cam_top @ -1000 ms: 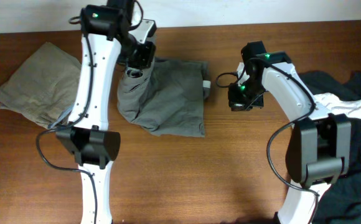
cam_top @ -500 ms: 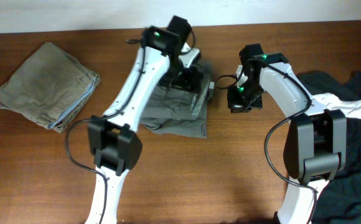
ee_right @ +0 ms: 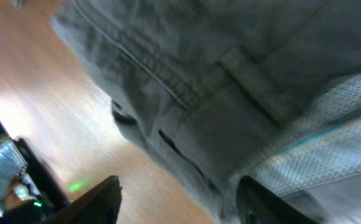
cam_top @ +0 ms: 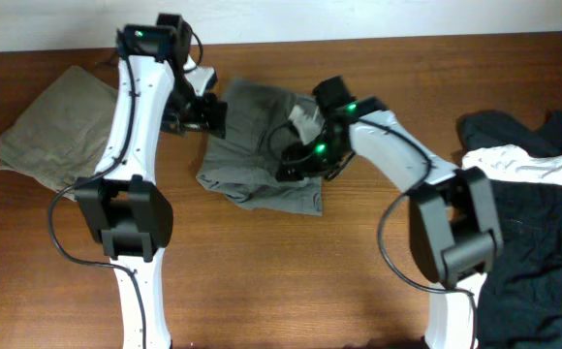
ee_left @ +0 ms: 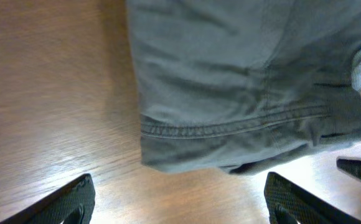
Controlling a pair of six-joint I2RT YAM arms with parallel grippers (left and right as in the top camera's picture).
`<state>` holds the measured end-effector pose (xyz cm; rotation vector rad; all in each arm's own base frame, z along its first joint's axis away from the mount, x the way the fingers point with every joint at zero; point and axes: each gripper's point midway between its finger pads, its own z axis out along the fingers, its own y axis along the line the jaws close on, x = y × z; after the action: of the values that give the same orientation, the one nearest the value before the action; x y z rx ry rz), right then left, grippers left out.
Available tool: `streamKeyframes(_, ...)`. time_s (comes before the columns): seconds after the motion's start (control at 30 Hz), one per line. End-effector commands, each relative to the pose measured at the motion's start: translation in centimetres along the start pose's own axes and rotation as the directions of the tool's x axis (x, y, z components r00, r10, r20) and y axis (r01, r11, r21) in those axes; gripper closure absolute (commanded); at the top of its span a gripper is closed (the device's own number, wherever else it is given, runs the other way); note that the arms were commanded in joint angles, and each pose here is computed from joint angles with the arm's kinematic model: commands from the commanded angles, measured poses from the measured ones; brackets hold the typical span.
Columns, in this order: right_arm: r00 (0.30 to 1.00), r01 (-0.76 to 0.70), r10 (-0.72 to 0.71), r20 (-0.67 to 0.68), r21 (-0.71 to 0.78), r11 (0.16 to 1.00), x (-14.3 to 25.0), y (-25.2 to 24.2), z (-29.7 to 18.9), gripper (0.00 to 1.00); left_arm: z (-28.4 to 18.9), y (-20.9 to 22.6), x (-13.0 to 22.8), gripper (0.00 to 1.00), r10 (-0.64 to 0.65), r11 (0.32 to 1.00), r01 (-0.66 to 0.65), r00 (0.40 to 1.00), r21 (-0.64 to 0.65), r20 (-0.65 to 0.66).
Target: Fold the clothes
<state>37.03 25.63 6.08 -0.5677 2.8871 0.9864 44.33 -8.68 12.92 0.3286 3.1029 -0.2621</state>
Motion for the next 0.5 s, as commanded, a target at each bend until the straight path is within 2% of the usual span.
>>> streamKeyframes(0.0, 0.996, -0.047, 0.052, -0.075, 0.066, 0.997, 1.7, -0.2, 1.3, 0.96, 4.9, -0.5, 1.7, 0.08, 0.016, 0.997, -0.009, 0.995, 0.074, -0.099)
streamKeyframes(0.07, 0.978, -0.14, 0.169, -0.12, 0.221, 0.965, 3.7, -2.5, -0.7, 0.96, 6.8, -1.1, 2.8, 0.08, 0.015, 0.992, 0.003, 0.99, 0.126, -0.141)
streamKeyframes(0.17, 0.957, -0.168, 0.237, -0.17, 0.344, 0.924, 6.0, -4.4, -2.5, 0.96, 9.0, -1.5, 3.8, 0.11, 0.02, 0.986, 0.009, 0.985, 0.169, -0.171)
streamKeyframes(0.27, 0.938, -0.214, 0.313, -0.148, 0.464, 0.86, 6.7, -6.5, -2.8, 0.96, 10.3, -1.3, 3.2, 0.52, 0.026, 0.986, -0.003, 0.99, 0.167, -0.138)
streamKeyframes(0.37, 0.907, -0.273, 0.412, -0.09, 0.621, 0.735, 7.9, -9.5, -3.7, 0.96, 11.0, -2.3, 2.3, 0.51, 0.035, 0.974, -0.013, 0.995, 0.227, -0.091)
streamKeyframes(0.43, 0.914, -0.245, 0.389, -0.114, 0.608, 0.755, 7.9, -9.2, -3.8, 0.96, 11.2, -2.9, 1.0, 0.53, 0.049, 0.968, -0.038, 0.998, 0.248, -0.035)
streamKeyframes(0.47, 0.927, -0.208, 0.351, -0.129, 0.601, 0.771, 7.7, -8.7, -4.5, 0.95, 11.2, -2.9, 0.6, 0.66, 0.051, 0.968, -0.045, 0.998, 0.247, -0.019)
